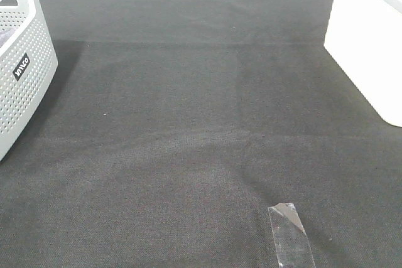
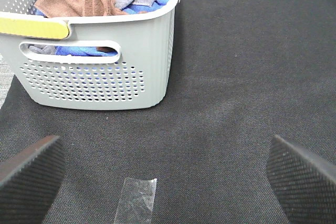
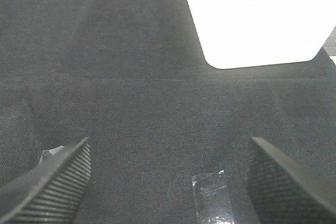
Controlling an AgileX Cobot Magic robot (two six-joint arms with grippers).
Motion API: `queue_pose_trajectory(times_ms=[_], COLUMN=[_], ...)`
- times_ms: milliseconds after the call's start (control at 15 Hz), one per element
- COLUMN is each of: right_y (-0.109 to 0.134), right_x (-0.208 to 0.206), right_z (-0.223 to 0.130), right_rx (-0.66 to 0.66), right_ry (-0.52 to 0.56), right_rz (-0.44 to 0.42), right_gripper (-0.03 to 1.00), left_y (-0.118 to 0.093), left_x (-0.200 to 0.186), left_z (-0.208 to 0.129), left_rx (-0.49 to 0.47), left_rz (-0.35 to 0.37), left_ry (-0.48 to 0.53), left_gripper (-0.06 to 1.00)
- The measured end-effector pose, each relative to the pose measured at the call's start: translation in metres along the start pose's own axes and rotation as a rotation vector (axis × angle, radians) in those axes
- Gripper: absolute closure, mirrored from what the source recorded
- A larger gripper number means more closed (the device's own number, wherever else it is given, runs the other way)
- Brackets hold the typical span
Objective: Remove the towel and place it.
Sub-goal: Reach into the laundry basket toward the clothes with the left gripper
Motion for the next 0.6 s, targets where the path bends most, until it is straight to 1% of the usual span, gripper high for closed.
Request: queue_pose_trajectory(times_ms=[600], right_y=[0.0000], right_x=[0.0000], right_z=[0.0000], right_rx=[0.000], right_ry=[0.000], right_rz=[0.000], right_gripper=[0.21], left_y=[0.0000], left_x=[0.0000], left_z=[0.0000], left_rx=[0.000], left_rz=[0.000], left_ry=[0.000], left_gripper=[-0.05])
Point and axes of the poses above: a point on each arm's last joint axis where the gripper is mounted, x pointing out along that axis toward the gripper, y along the wrist's bending axis when the last joint is at zero, z = x × y, the point moved 5 cm from there along x, pointing out along that axis toward the gripper, and after that the axes turned 1 degree about -x, right-handed, at the moved point
